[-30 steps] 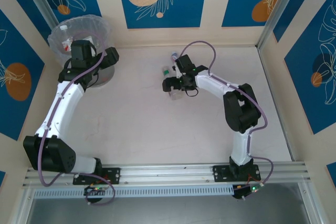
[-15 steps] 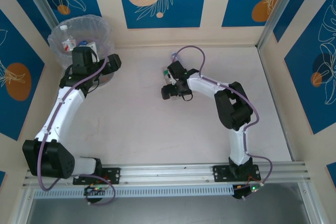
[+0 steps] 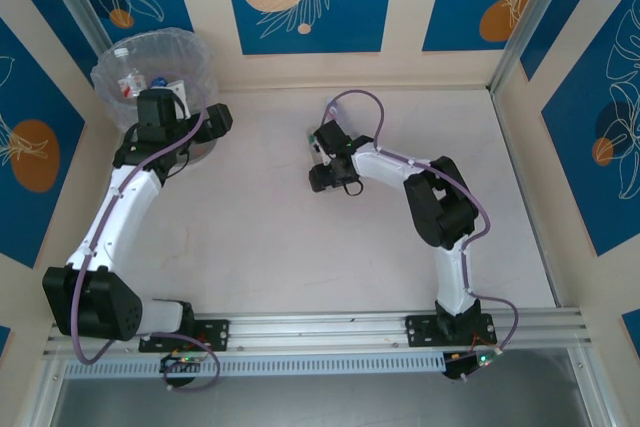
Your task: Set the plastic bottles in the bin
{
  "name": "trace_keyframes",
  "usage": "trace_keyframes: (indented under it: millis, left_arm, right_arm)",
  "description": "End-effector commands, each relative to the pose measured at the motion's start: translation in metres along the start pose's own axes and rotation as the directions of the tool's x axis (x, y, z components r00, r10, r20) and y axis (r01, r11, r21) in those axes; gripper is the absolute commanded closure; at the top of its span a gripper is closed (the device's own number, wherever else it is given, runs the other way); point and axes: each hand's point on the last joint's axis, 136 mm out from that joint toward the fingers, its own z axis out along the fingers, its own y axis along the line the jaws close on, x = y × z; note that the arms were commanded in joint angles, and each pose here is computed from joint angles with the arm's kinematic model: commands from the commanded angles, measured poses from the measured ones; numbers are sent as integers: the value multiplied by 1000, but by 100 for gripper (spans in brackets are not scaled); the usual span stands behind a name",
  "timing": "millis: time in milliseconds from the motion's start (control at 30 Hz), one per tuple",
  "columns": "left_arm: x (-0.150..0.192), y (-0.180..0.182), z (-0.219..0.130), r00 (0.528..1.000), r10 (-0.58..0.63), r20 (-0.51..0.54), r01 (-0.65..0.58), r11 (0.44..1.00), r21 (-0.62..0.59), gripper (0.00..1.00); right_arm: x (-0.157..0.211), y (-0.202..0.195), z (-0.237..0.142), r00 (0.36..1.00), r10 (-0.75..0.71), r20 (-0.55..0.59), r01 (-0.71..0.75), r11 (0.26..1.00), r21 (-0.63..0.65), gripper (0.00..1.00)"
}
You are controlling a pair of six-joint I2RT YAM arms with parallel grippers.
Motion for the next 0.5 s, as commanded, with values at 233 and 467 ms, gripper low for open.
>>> trace_keyframes:
  millis: [233,467]
  left_arm:
    - [17,-22,16,994,-73,-82,84,987,137,1]
    - [19,-29,22,990,-108,-91,123,975,183,1]
  right_arm:
    - [-15,5,-52,980,17,197,-7,999,-54,43]
    - [-18,5,-82,950,60,308,-35,996,-88,45]
